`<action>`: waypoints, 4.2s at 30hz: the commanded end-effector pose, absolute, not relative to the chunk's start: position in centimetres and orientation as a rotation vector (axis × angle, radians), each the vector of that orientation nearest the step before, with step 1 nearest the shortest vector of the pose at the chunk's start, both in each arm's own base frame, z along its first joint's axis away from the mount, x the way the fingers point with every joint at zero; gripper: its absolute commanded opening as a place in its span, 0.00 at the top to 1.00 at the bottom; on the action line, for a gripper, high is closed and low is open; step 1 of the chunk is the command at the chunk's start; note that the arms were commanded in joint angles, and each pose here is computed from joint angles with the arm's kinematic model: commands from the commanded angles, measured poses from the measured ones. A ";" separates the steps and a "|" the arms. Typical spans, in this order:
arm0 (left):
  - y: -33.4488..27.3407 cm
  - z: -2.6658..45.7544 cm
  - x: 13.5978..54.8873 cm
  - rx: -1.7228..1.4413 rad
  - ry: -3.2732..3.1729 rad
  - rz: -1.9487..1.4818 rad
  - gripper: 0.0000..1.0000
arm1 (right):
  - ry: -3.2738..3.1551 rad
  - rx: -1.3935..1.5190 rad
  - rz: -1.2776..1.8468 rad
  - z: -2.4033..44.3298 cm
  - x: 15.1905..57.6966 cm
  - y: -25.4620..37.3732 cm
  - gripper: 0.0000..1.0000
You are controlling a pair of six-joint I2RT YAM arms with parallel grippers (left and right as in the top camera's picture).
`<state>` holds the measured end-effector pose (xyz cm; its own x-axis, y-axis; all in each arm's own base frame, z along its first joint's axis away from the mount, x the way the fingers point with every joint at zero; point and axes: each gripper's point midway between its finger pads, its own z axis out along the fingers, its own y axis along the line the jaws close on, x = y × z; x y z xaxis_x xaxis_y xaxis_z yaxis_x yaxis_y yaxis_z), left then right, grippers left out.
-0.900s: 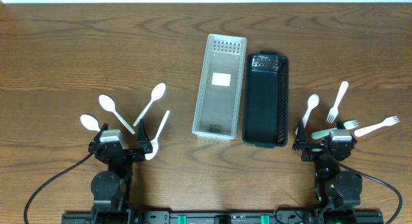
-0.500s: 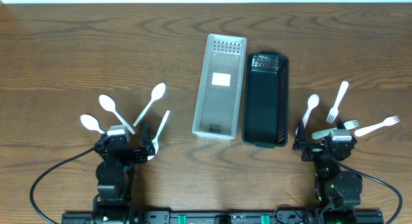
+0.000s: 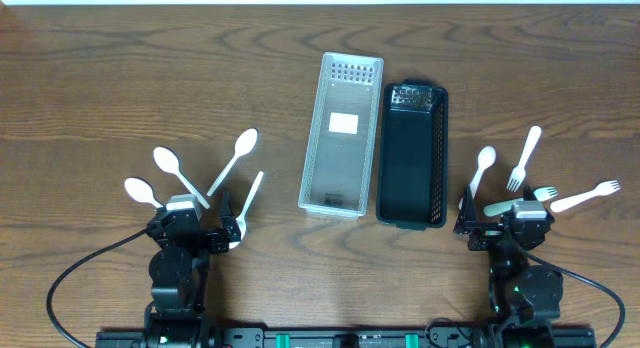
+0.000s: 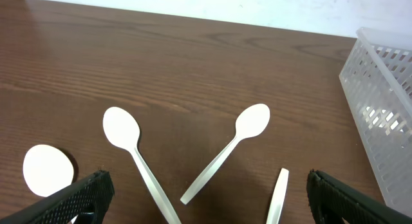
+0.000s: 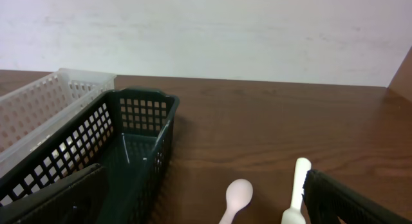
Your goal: Pack container
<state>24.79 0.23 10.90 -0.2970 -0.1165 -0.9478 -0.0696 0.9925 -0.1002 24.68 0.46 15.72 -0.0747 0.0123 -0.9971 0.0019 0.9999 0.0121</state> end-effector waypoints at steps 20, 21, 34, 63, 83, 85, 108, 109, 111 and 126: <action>0.4 9.1 24.4 -0.147 1.923 -0.041 0.02 | 1.648 0.013 -0.012 15.6 24.7 0.2 0.01; 0.4 9.1 24.4 -0.147 1.923 -0.041 0.02 | 1.648 0.013 -0.012 15.6 24.7 0.2 0.01; 0.4 9.1 24.4 -0.147 1.923 -0.041 0.02 | 1.648 0.013 -0.012 15.6 24.7 0.2 0.01; 0.4 9.1 24.4 -0.147 1.923 -0.041 0.02 | 1.648 0.011 -0.010 15.6 24.7 0.2 0.01; 0.5 9.2 24.4 -0.152 1.920 -0.035 0.02 | 1.710 0.064 0.084 14.2 24.9 0.8 0.01; 0.5 9.2 24.4 -0.152 1.920 -0.035 0.02 | 1.745 0.046 0.106 13.4 24.9 1.3 0.01; 0.5 21.8 24.9 -0.229 2.079 -0.059 0.02 | 2.334 0.236 0.148 18.4 27.5 0.1 0.01; 0.4 22.1 25.1 -0.230 2.114 -0.053 0.02 | 2.373 0.202 0.160 18.7 27.8 0.3 0.01; 0.4 22.4 25.5 -0.232 2.203 -0.039 0.02 | 2.430 0.094 0.217 19.7 28.8 1.3 0.01; 0.2 20.1 28.8 -0.209 2.473 0.014 0.25 | 2.617 0.141 0.179 14.1 36.2 0.3 0.95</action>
<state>28.34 0.13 19.58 -0.7821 -0.1623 -0.6016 -0.1635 0.9851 -0.0531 35.32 0.80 15.63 -0.8468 0.1302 -0.5157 0.0495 0.9847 0.1673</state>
